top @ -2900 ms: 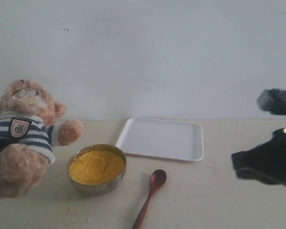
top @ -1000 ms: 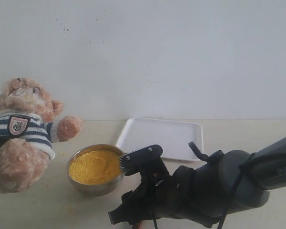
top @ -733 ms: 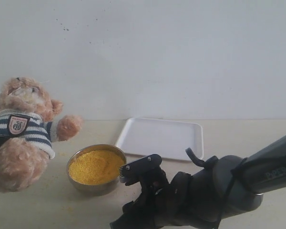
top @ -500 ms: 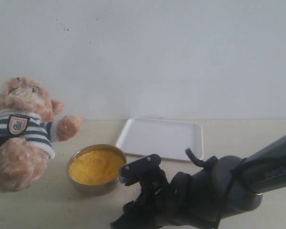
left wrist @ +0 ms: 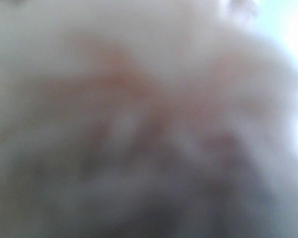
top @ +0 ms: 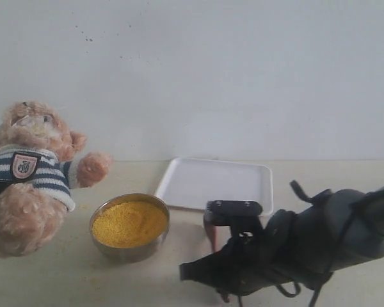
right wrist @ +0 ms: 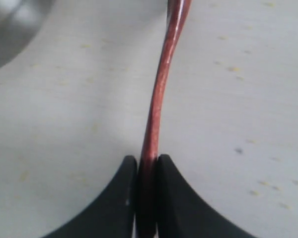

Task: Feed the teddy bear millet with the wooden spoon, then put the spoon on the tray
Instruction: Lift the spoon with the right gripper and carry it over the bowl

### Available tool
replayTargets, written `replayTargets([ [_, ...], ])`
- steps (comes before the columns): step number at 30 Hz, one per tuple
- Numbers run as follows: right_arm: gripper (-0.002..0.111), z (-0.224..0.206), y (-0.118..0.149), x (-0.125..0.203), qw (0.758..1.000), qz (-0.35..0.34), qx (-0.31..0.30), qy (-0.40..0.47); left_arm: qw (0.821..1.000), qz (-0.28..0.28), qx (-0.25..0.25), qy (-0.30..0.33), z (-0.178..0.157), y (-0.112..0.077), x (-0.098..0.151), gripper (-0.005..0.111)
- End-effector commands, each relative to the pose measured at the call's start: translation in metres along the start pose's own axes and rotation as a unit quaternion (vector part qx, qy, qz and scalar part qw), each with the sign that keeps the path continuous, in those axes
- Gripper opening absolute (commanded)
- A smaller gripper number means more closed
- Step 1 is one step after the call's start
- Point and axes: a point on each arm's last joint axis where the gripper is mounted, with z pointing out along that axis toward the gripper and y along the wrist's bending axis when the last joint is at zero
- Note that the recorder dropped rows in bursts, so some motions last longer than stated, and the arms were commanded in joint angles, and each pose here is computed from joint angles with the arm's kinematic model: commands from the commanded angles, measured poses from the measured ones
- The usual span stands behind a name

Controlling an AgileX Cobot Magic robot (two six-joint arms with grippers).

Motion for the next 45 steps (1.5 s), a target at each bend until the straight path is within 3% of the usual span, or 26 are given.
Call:
replayTargets([
  [1, 0.000, -0.026, -0.037, -0.002, 1.000, 0.007, 0.019, 0.003, 1.000, 0.003, 0.020, -0.008, 0.000, -0.006, -0.002, 0.004],
  [6, 0.000, -0.085, -0.068, -0.027, 0.999, -0.015, 0.003, -0.041, 1.000, 0.002, 0.020, -0.011, 0.000, -0.006, -0.002, 0.004],
  [11, 0.000, -0.143, -0.099, -0.057, 0.995, -0.039, -0.095, -0.012, 1.000, 0.002, 0.020, -0.011, 0.000, -0.006, -0.002, 0.004],
  [15, 0.000, -0.179, -0.127, -0.073, 0.985, -0.005, -0.164, 0.045, 1.000, 0.001, 0.020, -0.014, 0.000, -0.006, -0.003, 0.004],
  [18, 0.000, -0.190, -0.130, -0.082, 0.982, 0.024, -0.185, 0.043, 1.000, 0.001, 0.020, -0.014, 0.000, -0.006, -0.003, 0.004],
  [27, 0.000, -0.187, -0.068, -0.067, 0.948, -0.074, -0.275, 0.143, 0.999, -0.005, -0.022, -0.027, 0.000, 0.002, -0.005, 0.004],
  [31, 0.000, -0.189, -0.036, -0.070, 0.944, -0.126, -0.249, 0.176, 0.995, -0.029, -0.093, -0.038, -0.002, 0.015, -0.007, 0.004],
  [34, 0.000, -0.193, -0.011, -0.083, 0.954, -0.163, -0.171, 0.186, 0.992, -0.037, -0.115, -0.043, -0.003, 0.019, -0.007, 0.004],
  [35, 0.000, -0.187, 0.006, -0.098, 0.957, -0.190, -0.109, 0.187, 0.992, -0.037, -0.115, -0.043, -0.003, 0.019, -0.007, 0.004],
  [37, 0.000, -0.154, 0.032, -0.121, 0.951, -0.218, -0.092, 0.199, 0.991, -0.037, -0.121, -0.043, -0.003, 0.020, -0.007, 0.004],
  [43, 0.000, -0.098, 0.079, -0.159, 0.954, -0.185, -0.157, 0.175, 0.988, -0.033, -0.143, -0.044, -0.004, 0.024, -0.007, 0.004],
  [45, 0.000, -0.071, 0.077, -0.157, 0.956, -0.165, -0.147, 0.195, 0.987, -0.033, -0.152, -0.044, -0.005, 0.026, -0.007, 0.004],
])
